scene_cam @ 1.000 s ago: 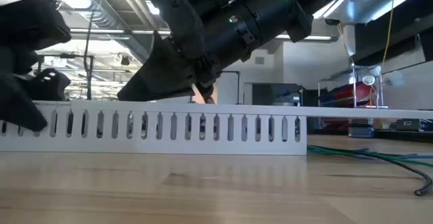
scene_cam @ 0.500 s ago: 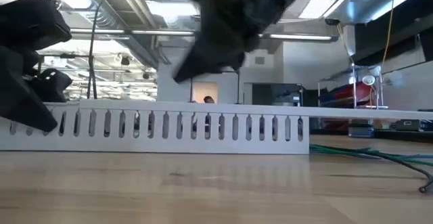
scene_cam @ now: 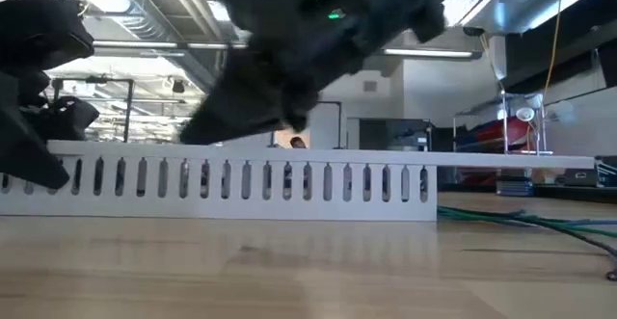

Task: Ziptie cables
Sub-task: Close the cable duct

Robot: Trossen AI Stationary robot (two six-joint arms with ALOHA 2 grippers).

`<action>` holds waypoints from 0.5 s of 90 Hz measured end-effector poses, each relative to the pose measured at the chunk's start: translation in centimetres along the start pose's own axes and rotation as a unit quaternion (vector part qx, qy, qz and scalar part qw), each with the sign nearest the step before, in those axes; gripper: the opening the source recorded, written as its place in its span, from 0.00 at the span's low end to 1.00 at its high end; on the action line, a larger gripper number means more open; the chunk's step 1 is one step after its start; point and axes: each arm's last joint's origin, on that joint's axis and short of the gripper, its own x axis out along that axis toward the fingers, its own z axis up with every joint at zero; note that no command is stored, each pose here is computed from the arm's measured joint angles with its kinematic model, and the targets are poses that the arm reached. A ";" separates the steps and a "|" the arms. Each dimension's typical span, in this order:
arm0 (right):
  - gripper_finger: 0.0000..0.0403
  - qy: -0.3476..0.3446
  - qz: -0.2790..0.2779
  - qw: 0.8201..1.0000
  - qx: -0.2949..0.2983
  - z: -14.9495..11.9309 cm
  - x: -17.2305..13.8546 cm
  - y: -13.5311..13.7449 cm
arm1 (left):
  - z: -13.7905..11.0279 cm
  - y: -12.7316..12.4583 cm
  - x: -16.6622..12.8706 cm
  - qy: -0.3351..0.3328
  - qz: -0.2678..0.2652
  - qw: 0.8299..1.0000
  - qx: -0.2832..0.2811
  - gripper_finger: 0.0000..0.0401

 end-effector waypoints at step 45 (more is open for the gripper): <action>0.01 -0.020 0.006 1.000 -0.022 1.7 2.9 -0.2 | 0.4 0.3 0.5 0.020 -0.012 0.999 -0.038 0.63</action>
